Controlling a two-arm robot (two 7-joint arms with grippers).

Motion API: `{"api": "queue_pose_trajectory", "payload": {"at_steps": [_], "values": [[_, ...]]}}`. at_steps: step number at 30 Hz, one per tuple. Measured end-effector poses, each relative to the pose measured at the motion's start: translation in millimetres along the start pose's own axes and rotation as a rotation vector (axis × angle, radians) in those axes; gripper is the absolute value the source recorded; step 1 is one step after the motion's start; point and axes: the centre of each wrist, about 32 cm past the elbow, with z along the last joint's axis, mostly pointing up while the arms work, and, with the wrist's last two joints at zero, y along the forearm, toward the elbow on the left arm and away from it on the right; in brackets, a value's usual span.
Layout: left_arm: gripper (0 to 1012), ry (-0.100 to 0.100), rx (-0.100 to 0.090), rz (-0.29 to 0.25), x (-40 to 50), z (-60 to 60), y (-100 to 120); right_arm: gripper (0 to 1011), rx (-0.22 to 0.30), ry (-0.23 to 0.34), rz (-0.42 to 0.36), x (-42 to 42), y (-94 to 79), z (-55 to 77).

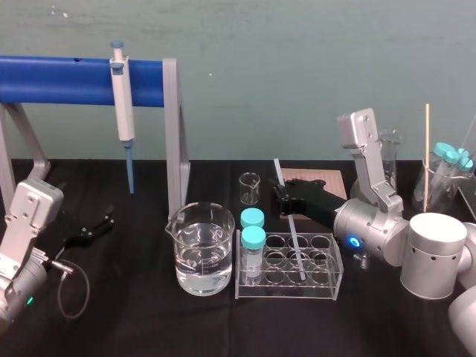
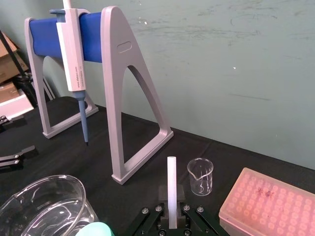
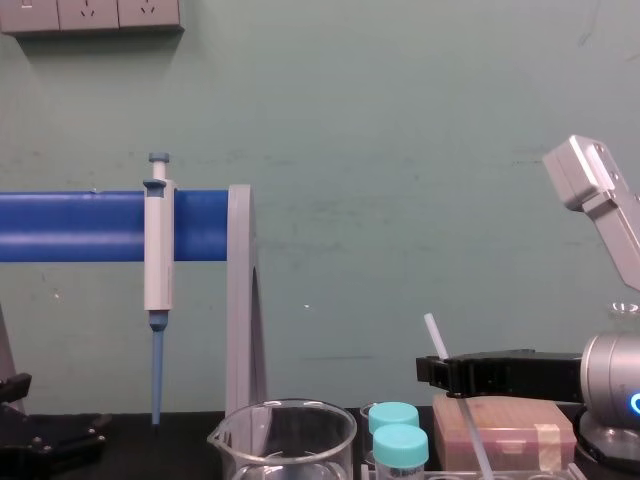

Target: Pick up the stirring rod with one hand, then place it down.

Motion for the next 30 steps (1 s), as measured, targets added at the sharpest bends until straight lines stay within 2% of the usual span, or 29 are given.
{"api": "queue_pose_trajectory", "payload": {"at_steps": [6,17,18,22,23,24,27,30], "values": [[1000,0.0,0.0,0.0,0.0,0.0,0.0,72,0.009,0.001,0.001,0.0,-0.4,-0.8],[1000,0.0,0.0,0.0,0.0,0.0,0.0,72,0.172,-0.002,0.038,-7.0,-8.3,-13.8],[1000,0.0,0.0,0.0,0.0,0.0,0.0,72,0.202,-0.015,0.047,-8.1,-10.6,-15.8],[1000,0.0,0.0,0.0,0.0,0.0,0.0,72,0.239,-0.042,0.058,-9.7,-14.8,-18.7],[1000,0.0,0.0,0.0,0.0,0.0,0.0,72,0.29,-0.087,0.069,-11.7,-21.2,-18.3],[1000,0.0,0.0,0.0,0.0,0.0,0.0,72,0.303,-0.097,0.071,-12.4,-23.0,-17.4],[1000,0.0,0.0,0.0,0.0,0.0,0.0,72,0.343,-0.124,0.074,-13.6,-28.3,-12.6],[1000,0.0,0.0,0.0,0.0,0.0,0.0,72,0.422,-0.154,0.078,-16.0,-36.8,-0.6]]}}
